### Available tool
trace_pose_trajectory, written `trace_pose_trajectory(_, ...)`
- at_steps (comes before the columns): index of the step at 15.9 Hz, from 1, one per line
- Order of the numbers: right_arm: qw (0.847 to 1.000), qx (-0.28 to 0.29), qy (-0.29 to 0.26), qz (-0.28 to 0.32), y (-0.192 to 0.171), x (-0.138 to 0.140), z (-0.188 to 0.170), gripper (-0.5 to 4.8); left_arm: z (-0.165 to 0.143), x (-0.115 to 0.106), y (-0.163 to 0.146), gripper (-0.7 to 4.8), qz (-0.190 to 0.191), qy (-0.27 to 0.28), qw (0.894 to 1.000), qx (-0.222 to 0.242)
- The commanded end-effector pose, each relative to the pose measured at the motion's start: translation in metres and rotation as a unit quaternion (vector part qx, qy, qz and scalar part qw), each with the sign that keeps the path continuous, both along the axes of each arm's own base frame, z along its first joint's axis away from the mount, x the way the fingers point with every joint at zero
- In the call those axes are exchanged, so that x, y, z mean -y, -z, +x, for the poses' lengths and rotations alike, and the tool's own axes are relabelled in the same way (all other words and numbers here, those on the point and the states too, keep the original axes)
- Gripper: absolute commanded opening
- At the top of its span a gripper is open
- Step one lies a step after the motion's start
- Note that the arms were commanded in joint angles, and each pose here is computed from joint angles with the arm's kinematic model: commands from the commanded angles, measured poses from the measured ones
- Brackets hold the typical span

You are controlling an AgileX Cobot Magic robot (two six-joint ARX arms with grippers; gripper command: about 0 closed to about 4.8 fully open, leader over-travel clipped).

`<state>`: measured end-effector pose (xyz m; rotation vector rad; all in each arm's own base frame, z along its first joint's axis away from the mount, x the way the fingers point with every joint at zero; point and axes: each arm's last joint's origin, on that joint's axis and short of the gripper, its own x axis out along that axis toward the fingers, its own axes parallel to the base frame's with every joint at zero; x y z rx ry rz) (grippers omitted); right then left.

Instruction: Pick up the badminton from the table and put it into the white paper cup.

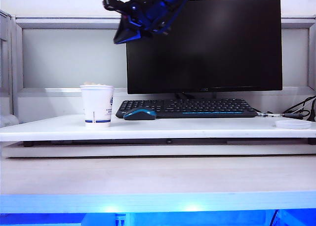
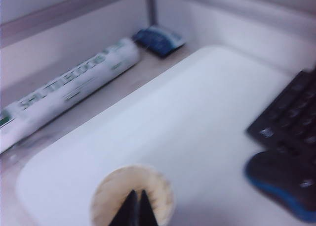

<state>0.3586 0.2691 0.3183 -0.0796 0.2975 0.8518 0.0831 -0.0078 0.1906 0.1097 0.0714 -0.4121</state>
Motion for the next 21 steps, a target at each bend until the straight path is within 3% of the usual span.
trace_pose_trajectory(1, 0.999, 0.028, 0.028, 0.014, -0.017, 0.013, 0.004, -0.08, -0.001, 0.0, -0.003, -0.06, 0.0, 0.002, 1.0, 0.006)
trace_pose_trajectory(3, 0.996, 0.05, 0.069, 0.018, -0.036, 0.039, 0.007, -0.08, -0.001, 0.0, -0.003, -0.06, 0.0, 0.002, 1.0, 0.006)
trace_pose_trajectory(10, 0.986, 0.094, 0.136, 0.02, -0.086, 0.091, -0.01, -0.08, -0.001, 0.0, -0.003, -0.06, 0.0, 0.002, 1.0, 0.006)
trace_pose_trajectory(16, 0.977, 0.132, 0.167, 0.012, -0.133, 0.134, -0.055, -0.08, -0.001, 0.0, -0.003, -0.06, 0.0, 0.002, 1.0, 0.006)
trace_pose_trajectory(21, 0.964, 0.149, 0.218, 0.016, -0.14, 0.183, -0.096, -0.08, -0.001, 0.0, -0.003, -0.06, 0.0, 0.002, 1.0, 0.006)
